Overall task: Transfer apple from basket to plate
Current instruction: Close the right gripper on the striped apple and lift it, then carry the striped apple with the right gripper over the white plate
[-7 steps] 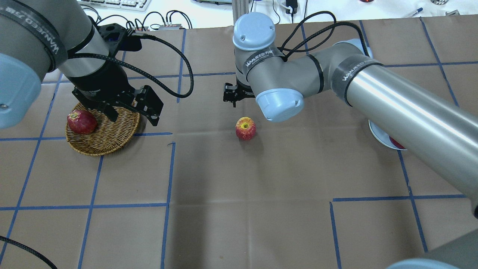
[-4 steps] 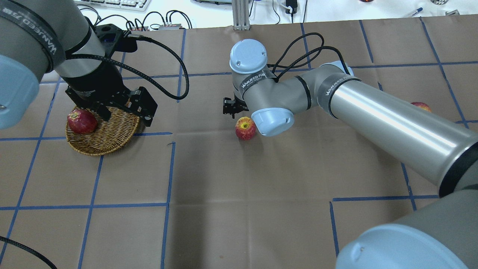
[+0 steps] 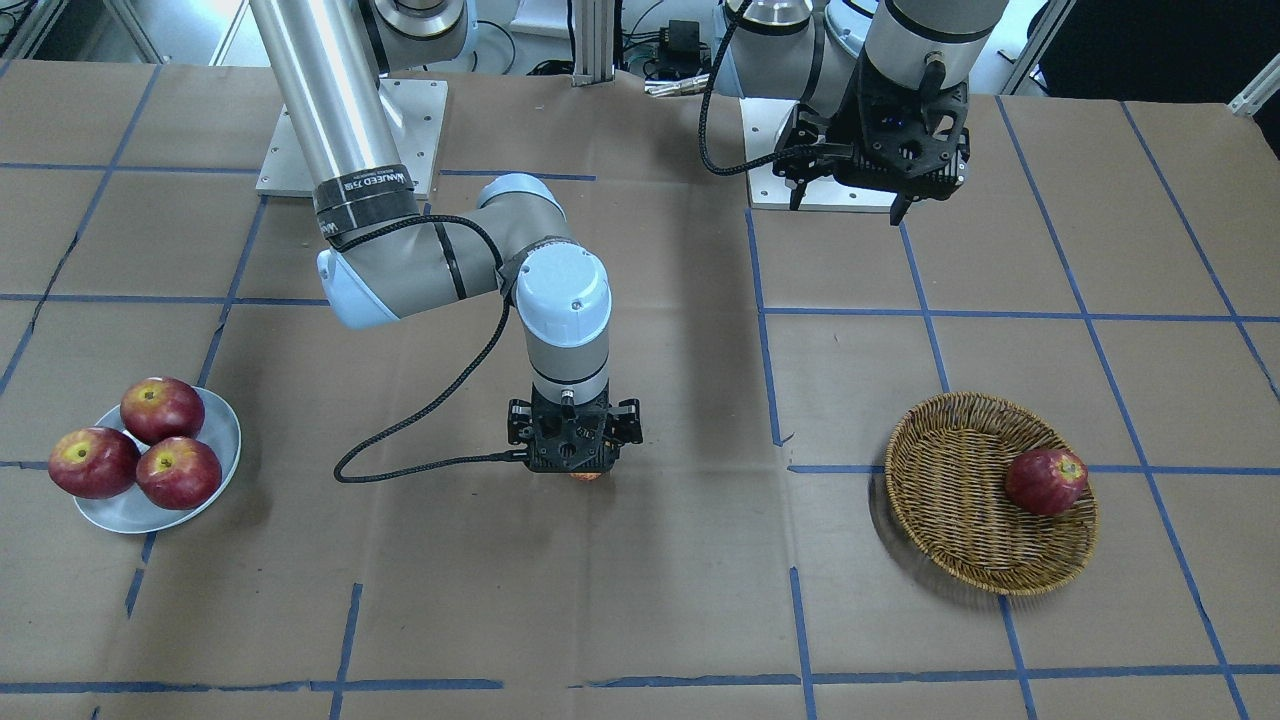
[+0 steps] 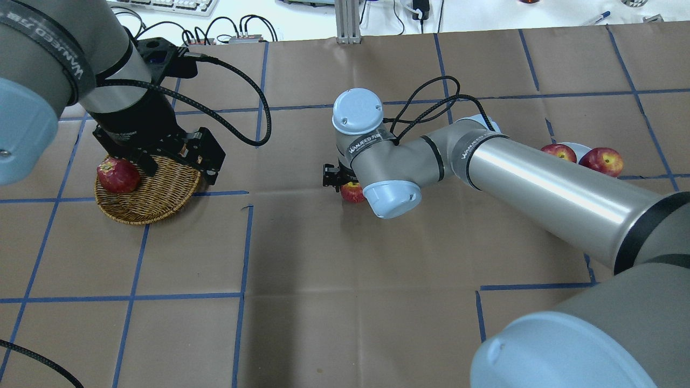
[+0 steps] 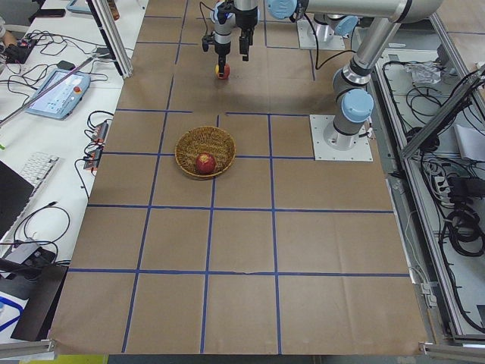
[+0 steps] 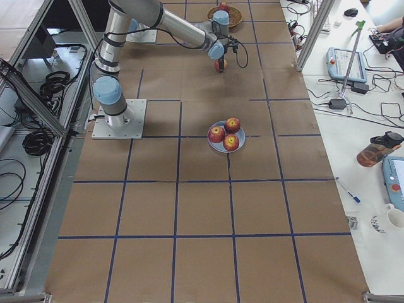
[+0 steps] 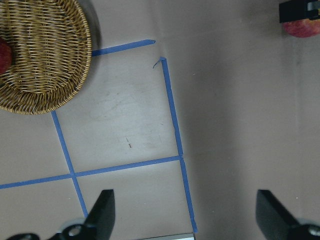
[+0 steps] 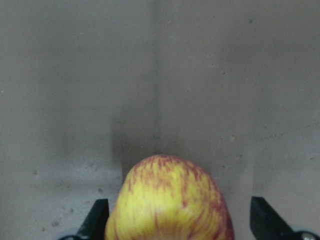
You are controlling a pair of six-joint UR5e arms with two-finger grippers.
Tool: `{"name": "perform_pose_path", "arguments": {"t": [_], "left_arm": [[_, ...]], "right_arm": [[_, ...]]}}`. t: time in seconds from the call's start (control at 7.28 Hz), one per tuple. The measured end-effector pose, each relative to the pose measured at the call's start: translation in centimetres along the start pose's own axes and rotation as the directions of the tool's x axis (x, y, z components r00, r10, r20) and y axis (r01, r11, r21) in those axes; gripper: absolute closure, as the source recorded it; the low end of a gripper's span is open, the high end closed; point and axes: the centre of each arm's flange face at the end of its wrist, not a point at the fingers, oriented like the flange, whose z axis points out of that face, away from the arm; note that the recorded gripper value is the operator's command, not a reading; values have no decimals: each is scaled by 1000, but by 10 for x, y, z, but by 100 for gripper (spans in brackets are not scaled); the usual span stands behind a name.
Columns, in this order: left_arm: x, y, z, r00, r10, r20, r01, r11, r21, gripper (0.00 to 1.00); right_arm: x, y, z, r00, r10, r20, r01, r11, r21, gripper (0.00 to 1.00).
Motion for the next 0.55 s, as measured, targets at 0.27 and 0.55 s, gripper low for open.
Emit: {"name": "perform_pose_path", "arguments": {"t": [0.27,0.55], "left_arm": [[0,0,0,1000,0,3,0,1000,-2,1],[-1,0,0,1000,0,5,0,1000,-2,1]], "right_arm": [[-2,3,1,1000,-3,0,3,1000,-4,40],[-2,0,-5,1000,-1,5,1,1000,8,44]]}}
